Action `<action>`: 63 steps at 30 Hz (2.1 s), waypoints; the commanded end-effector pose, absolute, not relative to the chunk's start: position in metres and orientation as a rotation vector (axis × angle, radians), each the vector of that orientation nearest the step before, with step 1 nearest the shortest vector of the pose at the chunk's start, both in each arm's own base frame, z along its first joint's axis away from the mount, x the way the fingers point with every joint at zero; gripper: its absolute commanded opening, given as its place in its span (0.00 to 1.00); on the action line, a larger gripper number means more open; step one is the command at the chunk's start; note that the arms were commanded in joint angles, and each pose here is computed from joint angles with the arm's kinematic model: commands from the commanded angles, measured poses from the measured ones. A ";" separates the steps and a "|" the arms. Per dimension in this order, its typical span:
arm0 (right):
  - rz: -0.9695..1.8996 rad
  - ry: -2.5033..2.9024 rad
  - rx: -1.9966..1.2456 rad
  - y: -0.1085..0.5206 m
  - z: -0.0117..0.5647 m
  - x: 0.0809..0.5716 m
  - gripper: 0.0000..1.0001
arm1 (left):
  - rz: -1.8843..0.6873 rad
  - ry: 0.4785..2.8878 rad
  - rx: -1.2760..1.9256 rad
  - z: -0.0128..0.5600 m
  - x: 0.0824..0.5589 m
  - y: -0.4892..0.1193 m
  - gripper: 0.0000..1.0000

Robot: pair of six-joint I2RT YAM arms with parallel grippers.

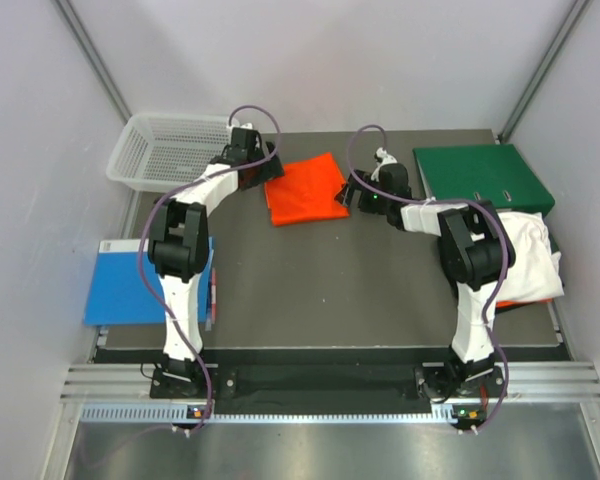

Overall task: Fold and stack the t-shirts
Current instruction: Smooth out wrinkles on the folded tshirt

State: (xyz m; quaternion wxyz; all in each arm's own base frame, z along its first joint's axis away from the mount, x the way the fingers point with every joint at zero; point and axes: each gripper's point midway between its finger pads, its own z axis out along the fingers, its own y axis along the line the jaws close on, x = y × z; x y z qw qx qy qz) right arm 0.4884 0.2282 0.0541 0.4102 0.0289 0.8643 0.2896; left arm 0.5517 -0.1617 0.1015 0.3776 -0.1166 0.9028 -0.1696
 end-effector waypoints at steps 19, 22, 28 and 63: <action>0.786 2.123 0.039 0.231 0.070 0.482 1.00 | -0.408 2.048 -0.240 0.137 0.634 -0.170 0.00; 0.792 2.131 0.039 0.232 0.067 0.481 1.00 | -0.389 2.095 -0.236 0.122 0.644 -0.172 0.00; 0.822 2.143 0.052 0.234 0.060 0.480 1.00 | -0.340 2.149 -0.254 0.100 0.647 -0.167 0.99; -0.896 2.231 0.019 0.097 0.126 0.379 1.00 | -0.406 2.101 -0.209 0.179 0.418 -0.163 0.99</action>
